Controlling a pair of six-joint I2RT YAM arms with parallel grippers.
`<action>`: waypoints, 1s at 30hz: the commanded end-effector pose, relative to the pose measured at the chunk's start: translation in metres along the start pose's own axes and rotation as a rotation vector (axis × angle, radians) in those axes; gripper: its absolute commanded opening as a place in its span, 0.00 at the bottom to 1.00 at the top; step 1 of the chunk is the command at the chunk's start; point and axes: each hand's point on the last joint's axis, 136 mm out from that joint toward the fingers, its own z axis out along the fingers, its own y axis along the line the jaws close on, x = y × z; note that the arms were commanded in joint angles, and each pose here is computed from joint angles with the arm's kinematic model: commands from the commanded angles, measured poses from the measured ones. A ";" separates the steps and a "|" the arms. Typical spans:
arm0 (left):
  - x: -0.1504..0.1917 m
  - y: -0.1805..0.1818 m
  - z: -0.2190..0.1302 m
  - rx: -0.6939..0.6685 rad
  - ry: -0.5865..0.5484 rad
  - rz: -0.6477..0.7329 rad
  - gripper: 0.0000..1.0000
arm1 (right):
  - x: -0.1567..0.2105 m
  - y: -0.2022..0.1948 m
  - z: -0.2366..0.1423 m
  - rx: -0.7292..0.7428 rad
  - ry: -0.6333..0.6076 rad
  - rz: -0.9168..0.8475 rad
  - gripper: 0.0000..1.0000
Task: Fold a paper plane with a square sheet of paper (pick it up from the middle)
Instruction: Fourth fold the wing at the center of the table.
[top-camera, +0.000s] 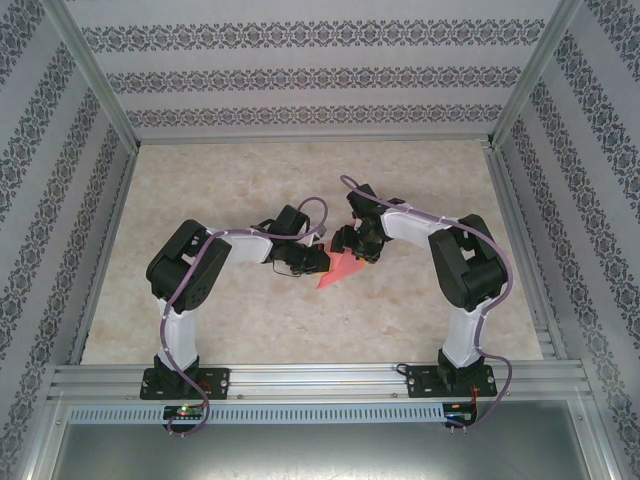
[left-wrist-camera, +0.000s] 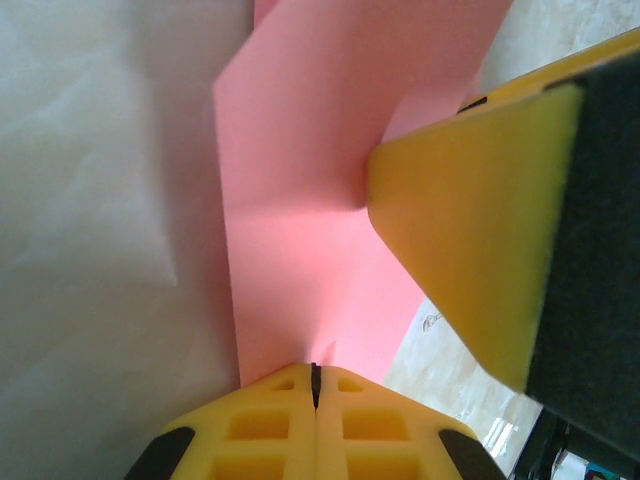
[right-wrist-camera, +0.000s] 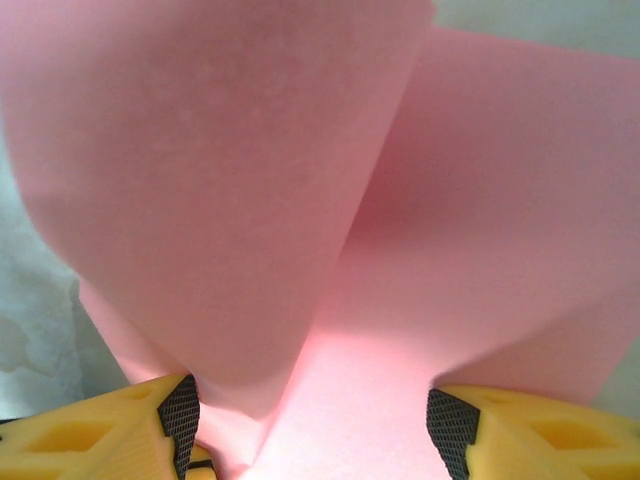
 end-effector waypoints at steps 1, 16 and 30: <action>0.009 -0.004 -0.002 0.004 0.027 0.029 0.07 | 0.035 -0.089 0.037 0.351 0.102 0.093 0.64; -0.015 -0.017 -0.032 0.005 -0.123 0.031 0.17 | 0.046 -0.111 0.046 0.443 0.140 0.110 0.47; -0.022 -0.042 -0.036 0.128 -0.164 0.054 0.19 | 0.052 -0.116 0.050 0.460 0.155 0.120 0.47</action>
